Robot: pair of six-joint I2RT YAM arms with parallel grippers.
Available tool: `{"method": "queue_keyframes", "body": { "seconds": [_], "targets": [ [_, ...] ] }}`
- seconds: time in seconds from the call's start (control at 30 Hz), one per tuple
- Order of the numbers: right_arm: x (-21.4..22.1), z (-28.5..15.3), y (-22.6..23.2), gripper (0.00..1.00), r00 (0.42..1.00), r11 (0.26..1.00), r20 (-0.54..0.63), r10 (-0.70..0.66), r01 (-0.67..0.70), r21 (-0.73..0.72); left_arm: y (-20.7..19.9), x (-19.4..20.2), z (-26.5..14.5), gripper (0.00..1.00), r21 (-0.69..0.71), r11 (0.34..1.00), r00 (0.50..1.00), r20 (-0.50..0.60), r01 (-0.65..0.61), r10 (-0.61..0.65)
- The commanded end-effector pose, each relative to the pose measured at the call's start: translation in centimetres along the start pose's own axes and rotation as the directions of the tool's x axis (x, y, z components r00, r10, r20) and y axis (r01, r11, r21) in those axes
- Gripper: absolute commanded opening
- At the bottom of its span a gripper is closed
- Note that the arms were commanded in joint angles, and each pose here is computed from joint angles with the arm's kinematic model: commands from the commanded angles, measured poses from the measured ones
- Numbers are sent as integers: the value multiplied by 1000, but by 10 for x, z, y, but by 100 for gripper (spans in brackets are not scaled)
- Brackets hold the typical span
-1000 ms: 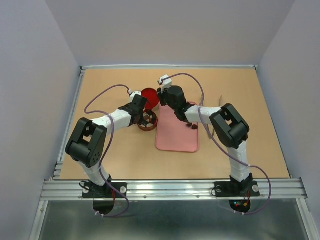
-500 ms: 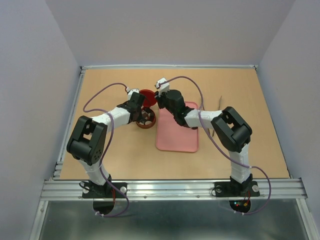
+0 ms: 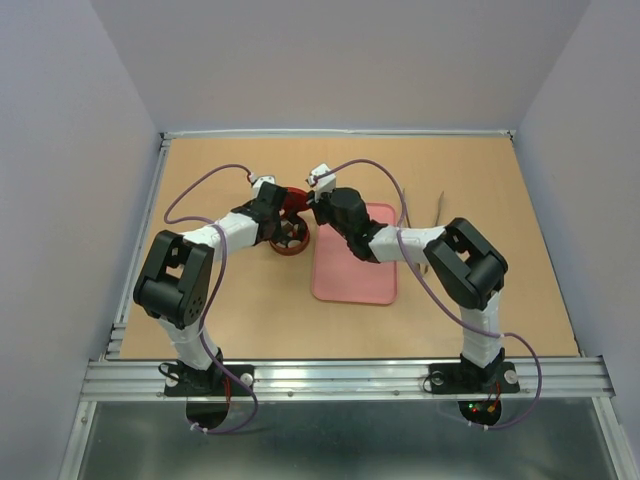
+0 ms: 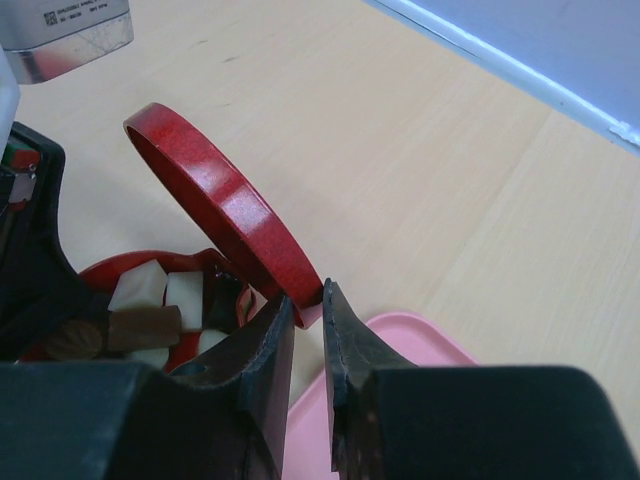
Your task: Pack the chocolate
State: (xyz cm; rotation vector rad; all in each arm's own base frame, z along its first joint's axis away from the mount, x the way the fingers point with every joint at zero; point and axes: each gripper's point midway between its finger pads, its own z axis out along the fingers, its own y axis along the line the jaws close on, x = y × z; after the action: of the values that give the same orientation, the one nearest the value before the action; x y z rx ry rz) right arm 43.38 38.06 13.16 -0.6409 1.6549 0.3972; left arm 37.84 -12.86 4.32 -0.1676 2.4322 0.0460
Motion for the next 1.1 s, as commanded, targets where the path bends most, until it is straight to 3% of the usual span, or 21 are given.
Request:
{"method": "queue_keyframes", "body": {
  "seconds": [0.0, 0.57, 0.83, 1.07],
  "targets": [
    [27, -13, 42, 20, 996, 994, -84, -4, -6, -110, -7, -15, 1, 0, 39, 998, 998, 46, 40, -42],
    [41, -35, 59, 21, 992, 992, -129, 5, -21, -122, 2, -7, 2, 0, 41, 998, 998, 43, 54, -55],
    [34, -46, 60, 40, 992, 995, -127, 0, -12, -97, 2, -5, 2, 0, 48, 997, 998, 40, 56, -58],
    [18, -62, 49, 41, 995, 998, -103, 12, -17, -53, 2, -2, 3, 0, 53, 997, 998, 36, 55, -57]
  ]
}}
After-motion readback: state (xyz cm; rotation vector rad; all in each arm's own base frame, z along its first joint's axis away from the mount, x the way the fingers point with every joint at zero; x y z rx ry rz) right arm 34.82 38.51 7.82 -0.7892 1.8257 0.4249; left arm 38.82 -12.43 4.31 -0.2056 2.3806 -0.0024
